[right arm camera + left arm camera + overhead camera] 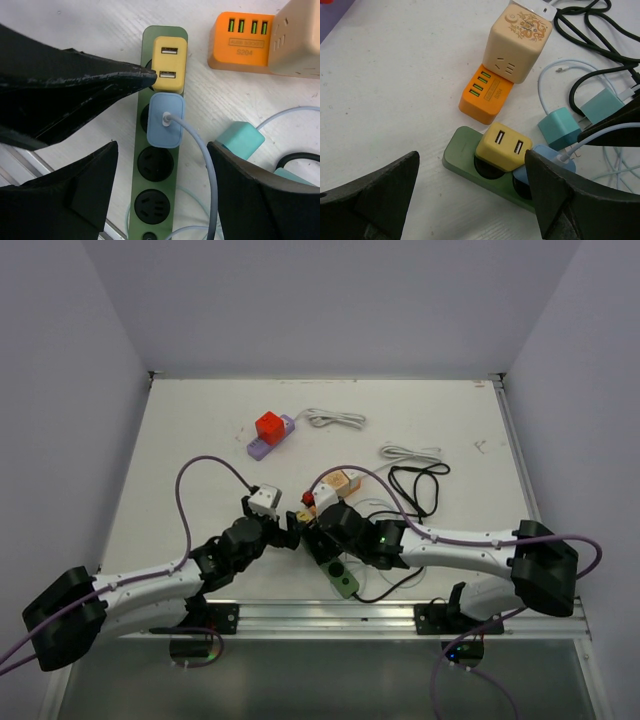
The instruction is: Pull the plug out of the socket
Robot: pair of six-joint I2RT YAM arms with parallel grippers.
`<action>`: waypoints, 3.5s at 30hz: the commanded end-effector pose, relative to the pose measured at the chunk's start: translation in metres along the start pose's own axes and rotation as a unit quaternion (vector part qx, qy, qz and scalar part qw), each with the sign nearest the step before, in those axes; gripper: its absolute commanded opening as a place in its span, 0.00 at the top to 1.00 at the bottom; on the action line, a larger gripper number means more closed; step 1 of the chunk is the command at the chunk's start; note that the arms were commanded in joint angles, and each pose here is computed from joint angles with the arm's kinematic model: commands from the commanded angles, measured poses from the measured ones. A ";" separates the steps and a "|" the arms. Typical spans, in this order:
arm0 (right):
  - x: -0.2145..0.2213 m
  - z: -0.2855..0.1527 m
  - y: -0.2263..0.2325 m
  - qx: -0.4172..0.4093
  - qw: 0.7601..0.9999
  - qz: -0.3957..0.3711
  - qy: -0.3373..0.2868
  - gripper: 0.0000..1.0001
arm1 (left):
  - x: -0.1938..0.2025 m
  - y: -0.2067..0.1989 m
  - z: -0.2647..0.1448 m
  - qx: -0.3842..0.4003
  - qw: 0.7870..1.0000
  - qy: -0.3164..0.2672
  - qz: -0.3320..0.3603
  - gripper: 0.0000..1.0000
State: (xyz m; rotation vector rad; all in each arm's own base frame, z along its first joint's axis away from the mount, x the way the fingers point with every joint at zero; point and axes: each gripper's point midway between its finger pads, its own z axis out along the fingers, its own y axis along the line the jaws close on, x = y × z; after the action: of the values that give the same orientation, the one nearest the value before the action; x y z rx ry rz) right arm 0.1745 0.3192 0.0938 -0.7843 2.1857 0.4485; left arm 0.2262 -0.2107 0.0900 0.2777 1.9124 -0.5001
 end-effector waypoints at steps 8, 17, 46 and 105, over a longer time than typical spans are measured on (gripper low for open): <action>-0.020 0.016 0.002 0.025 0.999 0.020 -0.029 0.40 | -0.018 -0.011 0.009 0.021 0.999 -0.033 -0.014 0.10; -0.019 0.022 0.003 0.025 0.999 0.029 -0.032 0.55 | -0.009 -0.005 0.014 0.014 1.000 -0.018 -0.013 0.10; -0.008 0.019 -0.006 -0.021 0.992 0.126 -0.015 1.00 | 0.053 0.019 0.010 -0.029 0.997 0.050 -0.051 0.11; -0.010 0.009 -0.010 0.036 0.990 0.134 -0.014 1.00 | 0.128 0.043 0.003 -0.075 0.985 0.133 -0.084 0.17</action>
State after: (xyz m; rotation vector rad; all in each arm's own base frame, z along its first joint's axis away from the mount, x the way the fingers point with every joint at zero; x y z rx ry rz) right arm 0.1838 0.3224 0.0745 -0.5994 2.2799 0.3280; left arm 0.2374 -0.2342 0.0567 -0.0744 1.8940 -0.7852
